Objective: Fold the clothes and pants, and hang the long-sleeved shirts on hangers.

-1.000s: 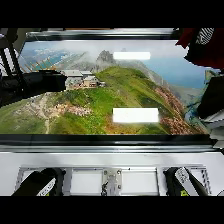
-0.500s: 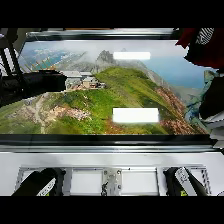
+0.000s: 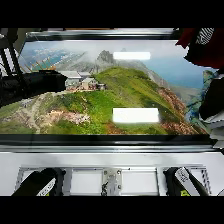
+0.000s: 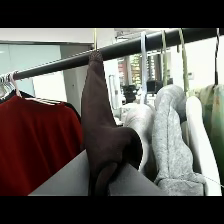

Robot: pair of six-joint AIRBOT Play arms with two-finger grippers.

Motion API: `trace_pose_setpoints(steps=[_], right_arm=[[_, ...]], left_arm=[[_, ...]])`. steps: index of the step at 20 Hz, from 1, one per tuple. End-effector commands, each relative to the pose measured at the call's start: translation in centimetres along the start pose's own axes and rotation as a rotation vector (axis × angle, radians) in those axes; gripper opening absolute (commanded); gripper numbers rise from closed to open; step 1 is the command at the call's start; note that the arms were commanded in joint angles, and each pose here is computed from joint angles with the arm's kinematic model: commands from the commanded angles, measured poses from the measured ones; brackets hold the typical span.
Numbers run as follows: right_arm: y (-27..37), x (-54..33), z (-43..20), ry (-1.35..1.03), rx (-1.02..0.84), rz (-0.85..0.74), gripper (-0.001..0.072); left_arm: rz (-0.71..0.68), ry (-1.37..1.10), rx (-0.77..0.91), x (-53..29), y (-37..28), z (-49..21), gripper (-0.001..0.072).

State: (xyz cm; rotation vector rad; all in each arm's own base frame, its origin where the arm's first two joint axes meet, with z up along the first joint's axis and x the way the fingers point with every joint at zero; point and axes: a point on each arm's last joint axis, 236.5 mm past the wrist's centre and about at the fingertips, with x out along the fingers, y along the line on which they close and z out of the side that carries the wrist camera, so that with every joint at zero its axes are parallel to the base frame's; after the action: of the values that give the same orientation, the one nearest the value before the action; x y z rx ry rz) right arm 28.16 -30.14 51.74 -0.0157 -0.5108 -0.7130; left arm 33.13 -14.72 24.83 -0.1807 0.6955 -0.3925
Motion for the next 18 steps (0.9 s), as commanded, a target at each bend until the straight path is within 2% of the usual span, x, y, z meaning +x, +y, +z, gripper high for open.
trace_pose_setpoints(steps=[1,18], right_arm=[[-0.3,2.1,-0.9,0.005,0.039,0.002,0.0014],[-4.4,7.9,-6.0,0.0,0.053,-0.1,0.0014]], left_arm=[[-0.001,0.001,0.001,0.0,0.0,0.0,0.0013],[-0.038,0.002,0.0,0.1,-1.2,-0.1,0.0013]])
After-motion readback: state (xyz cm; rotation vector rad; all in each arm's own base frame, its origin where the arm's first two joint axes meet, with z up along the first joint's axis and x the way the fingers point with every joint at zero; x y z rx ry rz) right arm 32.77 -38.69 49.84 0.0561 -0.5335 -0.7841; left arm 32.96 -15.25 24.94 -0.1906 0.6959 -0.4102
